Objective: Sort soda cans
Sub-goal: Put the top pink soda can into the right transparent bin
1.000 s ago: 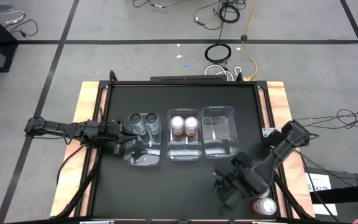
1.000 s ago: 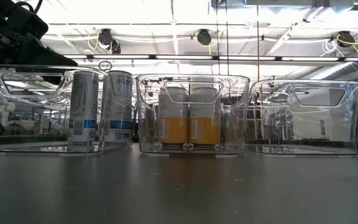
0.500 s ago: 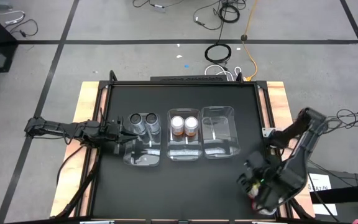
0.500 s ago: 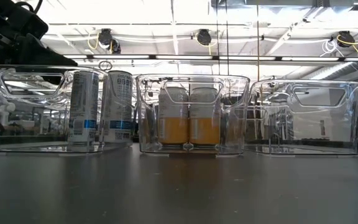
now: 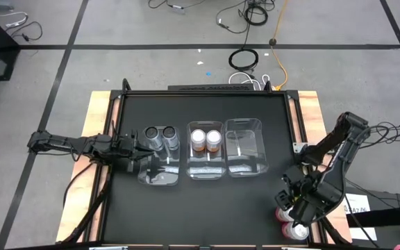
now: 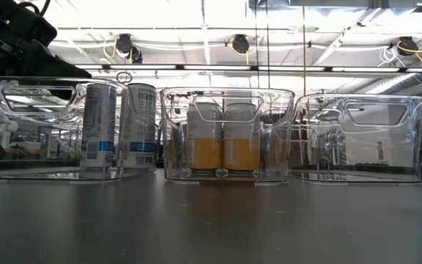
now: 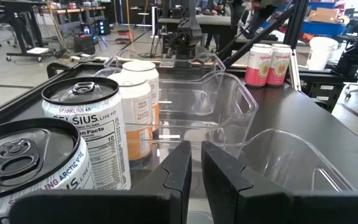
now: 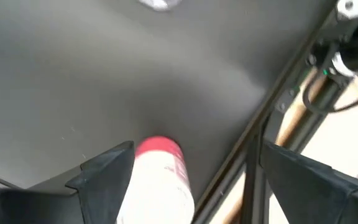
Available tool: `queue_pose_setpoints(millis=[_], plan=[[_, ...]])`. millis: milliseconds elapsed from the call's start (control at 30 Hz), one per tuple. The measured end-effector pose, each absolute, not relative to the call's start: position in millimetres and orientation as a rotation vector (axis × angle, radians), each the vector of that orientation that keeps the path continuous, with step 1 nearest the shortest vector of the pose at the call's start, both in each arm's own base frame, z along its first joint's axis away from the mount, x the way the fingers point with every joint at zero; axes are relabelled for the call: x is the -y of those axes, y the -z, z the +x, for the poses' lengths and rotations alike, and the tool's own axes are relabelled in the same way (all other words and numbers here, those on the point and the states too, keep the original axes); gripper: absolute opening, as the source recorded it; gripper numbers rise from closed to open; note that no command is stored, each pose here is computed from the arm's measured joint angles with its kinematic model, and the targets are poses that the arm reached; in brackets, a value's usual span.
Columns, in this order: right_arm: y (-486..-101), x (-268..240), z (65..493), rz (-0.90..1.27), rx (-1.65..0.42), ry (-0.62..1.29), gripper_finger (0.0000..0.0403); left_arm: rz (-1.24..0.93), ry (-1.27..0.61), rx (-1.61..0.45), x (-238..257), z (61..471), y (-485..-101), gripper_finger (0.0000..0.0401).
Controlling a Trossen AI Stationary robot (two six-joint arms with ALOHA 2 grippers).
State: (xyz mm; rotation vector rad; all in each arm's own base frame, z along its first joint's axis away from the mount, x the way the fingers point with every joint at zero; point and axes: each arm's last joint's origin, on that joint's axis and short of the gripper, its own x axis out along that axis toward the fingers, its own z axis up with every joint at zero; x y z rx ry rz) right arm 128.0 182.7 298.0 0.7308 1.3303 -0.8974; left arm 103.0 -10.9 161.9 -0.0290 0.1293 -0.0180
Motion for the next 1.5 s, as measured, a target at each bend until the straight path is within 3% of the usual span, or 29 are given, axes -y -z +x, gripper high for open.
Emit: queue_pose_setpoints(millis=[300,1000,1333,1500], plan=[[-295,-193,133,0.819,-1.357,0.852,0.0341,-0.029,0.018,-0.129,11,103,-162,0.0050],[-280,-213,131,0.758,-1.443,0.825,0.0341,-0.029,0.018,-0.129,11,103,-162,0.0050],[-280,-213,132,0.774,-1.437,0.835,0.0394,-0.029,0.018,-0.129,11,103,-162,0.0050],[-280,-214,132,0.775,-1.438,0.834,0.0392,-0.029,0.018,-0.129,11,103,-162,0.0050]])
